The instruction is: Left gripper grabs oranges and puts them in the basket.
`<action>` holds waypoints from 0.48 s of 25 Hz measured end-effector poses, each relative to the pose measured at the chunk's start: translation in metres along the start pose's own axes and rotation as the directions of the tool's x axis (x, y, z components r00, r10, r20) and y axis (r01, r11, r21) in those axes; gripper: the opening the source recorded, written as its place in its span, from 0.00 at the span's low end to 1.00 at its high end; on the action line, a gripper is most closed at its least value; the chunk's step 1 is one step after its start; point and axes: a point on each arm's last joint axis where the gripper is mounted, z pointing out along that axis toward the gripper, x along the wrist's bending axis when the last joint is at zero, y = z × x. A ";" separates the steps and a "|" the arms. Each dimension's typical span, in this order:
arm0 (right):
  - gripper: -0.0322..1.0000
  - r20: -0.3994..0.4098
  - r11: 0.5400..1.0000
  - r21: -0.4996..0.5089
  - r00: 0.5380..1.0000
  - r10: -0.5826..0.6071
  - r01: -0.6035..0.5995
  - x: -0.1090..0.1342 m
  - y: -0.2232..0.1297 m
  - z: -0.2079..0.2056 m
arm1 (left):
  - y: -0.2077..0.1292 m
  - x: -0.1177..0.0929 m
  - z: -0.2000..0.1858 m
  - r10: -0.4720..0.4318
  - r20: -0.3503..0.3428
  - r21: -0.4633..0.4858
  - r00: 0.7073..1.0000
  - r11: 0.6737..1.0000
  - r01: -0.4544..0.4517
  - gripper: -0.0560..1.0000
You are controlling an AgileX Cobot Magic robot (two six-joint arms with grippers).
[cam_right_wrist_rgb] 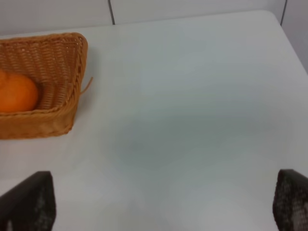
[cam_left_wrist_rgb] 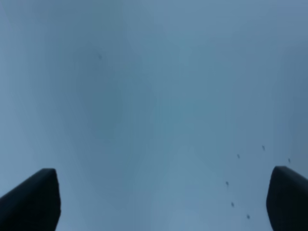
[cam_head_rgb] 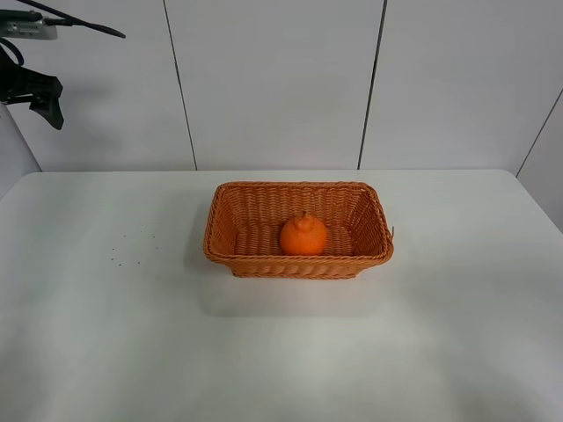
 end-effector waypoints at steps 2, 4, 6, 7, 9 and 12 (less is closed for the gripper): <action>0.70 0.000 1.000 0.000 1.000 0.000 0.000 0.000 0.000 0.000 | -0.006 -0.002 -0.008 0.004 0.014 -0.010 1.000 1.000 -0.004 0.96; 0.70 0.000 1.000 0.000 1.000 0.000 0.000 0.000 0.000 0.000 | -0.012 -0.005 -0.018 0.016 0.024 -0.024 1.000 1.000 -0.015 0.96; 0.70 0.000 1.000 0.000 1.000 0.000 0.000 0.000 0.000 0.000 | -0.020 -0.005 -0.035 0.025 0.024 -0.053 0.999 0.998 -0.024 0.96; 0.70 0.000 1.000 0.000 1.000 0.000 0.000 0.000 0.000 0.000 | -0.024 -0.006 -0.042 0.029 0.024 -0.067 0.999 0.997 -0.027 0.96; 0.70 0.000 1.000 0.000 1.000 0.000 0.000 0.000 0.000 0.000 | -0.034 -0.006 -0.064 0.039 0.017 -0.113 0.999 0.993 -0.037 0.96; 0.70 0.000 1.000 0.000 1.000 0.000 0.000 0.000 0.000 0.000 | -0.052 -0.005 -0.095 0.053 0.004 -0.181 0.999 0.982 -0.051 0.96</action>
